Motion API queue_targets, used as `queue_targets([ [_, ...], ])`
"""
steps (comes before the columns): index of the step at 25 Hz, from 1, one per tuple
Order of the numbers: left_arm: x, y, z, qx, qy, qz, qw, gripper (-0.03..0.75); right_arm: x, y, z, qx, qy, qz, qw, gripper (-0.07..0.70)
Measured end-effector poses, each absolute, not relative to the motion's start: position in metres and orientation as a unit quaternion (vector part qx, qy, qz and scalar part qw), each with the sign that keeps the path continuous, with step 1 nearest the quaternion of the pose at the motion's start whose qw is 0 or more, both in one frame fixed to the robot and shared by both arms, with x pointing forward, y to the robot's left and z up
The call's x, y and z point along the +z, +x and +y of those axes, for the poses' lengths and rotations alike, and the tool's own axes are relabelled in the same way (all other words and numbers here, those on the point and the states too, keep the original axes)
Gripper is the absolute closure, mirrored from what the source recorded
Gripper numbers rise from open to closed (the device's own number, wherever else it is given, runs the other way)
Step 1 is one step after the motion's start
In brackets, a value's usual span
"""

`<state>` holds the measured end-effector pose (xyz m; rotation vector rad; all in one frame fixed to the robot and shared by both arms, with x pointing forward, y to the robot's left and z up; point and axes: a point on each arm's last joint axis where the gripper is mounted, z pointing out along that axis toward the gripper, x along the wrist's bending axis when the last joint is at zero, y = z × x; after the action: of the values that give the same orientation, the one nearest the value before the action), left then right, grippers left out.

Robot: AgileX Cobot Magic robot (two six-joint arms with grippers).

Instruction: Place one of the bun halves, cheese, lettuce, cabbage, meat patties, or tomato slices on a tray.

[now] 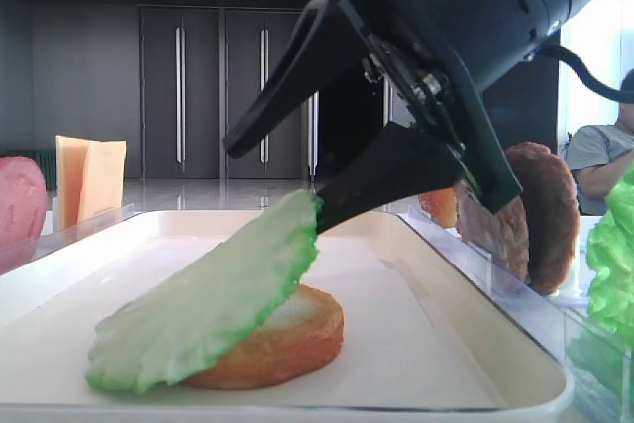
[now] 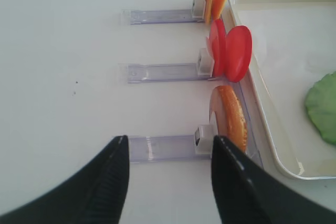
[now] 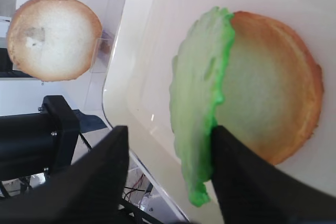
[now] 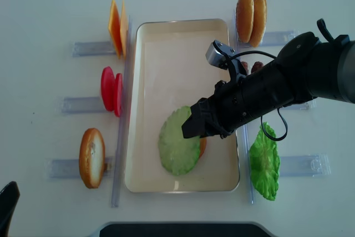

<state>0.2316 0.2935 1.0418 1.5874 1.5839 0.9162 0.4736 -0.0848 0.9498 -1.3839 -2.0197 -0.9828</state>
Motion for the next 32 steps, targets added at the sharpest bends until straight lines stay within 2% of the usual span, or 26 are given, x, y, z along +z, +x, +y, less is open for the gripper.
queue_targets([
  [6,1.042,0.232,0.294,0.354,0.613,0.612,0.352,0.325,0.949,0.474,-0.085,-0.360,-0.511,-0.741,0.246,0.113],
  [10,1.042,0.232,0.294,0.354,0.613,0.612,0.352,0.325,0.947,0.473,-0.087,-0.346,-0.513,-0.747,0.243,0.062],
  [17,1.042,0.232,0.294,0.354,0.613,0.612,0.352,0.325,0.946,0.472,-0.089,-0.330,-0.517,-0.753,0.236,0.041],
  [25,1.042,0.232,0.294,0.354,0.613,0.612,0.352,0.325,0.968,0.469,-0.097,-0.338,-0.510,-0.768,0.191,0.040],
  [32,1.042,0.232,0.293,0.353,0.612,0.613,0.353,0.325,0.985,0.463,-0.108,-0.304,-0.501,-0.795,0.153,0.040],
])
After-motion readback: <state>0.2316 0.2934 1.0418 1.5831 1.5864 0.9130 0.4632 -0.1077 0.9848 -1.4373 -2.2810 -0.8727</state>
